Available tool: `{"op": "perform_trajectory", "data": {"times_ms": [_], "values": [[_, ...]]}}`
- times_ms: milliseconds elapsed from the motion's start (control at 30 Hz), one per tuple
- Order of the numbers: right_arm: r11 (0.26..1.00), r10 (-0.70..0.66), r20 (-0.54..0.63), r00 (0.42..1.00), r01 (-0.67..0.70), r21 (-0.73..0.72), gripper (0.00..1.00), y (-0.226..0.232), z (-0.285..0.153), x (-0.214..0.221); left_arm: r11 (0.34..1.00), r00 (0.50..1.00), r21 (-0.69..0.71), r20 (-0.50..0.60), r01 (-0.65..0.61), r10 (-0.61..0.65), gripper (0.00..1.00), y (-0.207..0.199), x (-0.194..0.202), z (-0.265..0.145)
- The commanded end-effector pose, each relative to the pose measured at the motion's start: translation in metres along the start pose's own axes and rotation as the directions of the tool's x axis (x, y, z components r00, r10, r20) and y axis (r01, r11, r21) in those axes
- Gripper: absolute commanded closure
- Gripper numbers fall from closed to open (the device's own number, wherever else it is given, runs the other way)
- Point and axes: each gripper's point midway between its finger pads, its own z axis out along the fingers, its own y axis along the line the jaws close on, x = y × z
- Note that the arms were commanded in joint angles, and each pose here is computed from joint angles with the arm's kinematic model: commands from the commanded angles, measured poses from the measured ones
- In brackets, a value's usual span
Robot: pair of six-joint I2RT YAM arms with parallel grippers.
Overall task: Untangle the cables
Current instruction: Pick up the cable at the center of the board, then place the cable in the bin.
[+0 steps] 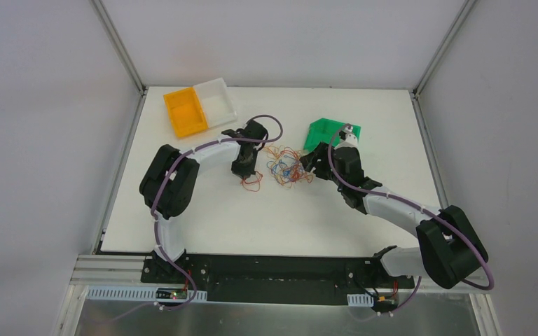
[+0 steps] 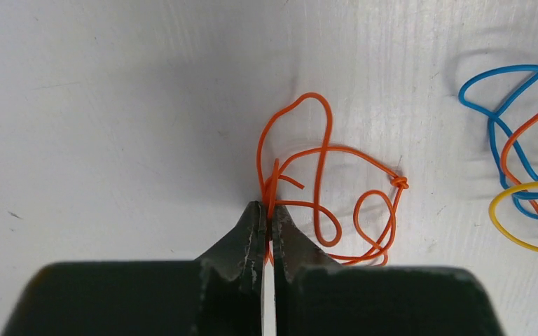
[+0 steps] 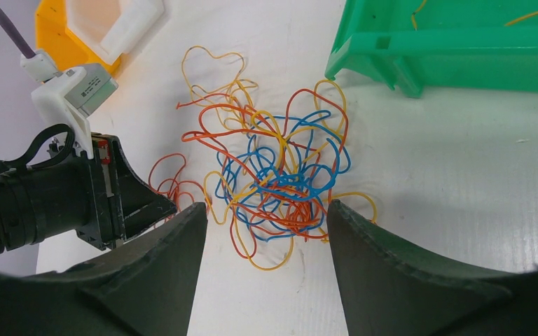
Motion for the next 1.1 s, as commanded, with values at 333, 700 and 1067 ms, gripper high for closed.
{"op": "perform_trajectory", "data": {"times_ms": [333,700,1067], "values": [[1.0,0.003,0.043,0.999,-0.002,-0.03,0.34,0.009,-0.002,-0.011,0.983,0.987,-0.11,0.083,0.146,-0.137,1.0,0.091,-0.036,-0.061],[0.999,0.012,0.045,0.999,-0.01,-0.036,0.34,0.011,-0.003,-0.012,0.935,0.891,-0.06,0.329,0.349,-0.312,1.0,0.152,-0.16,-0.101],[0.999,0.008,0.072,0.997,-0.005,-0.042,0.34,0.012,-0.009,-0.018,0.906,0.814,-0.03,0.451,0.423,-0.366,1.0,0.202,-0.271,-0.045]]}}
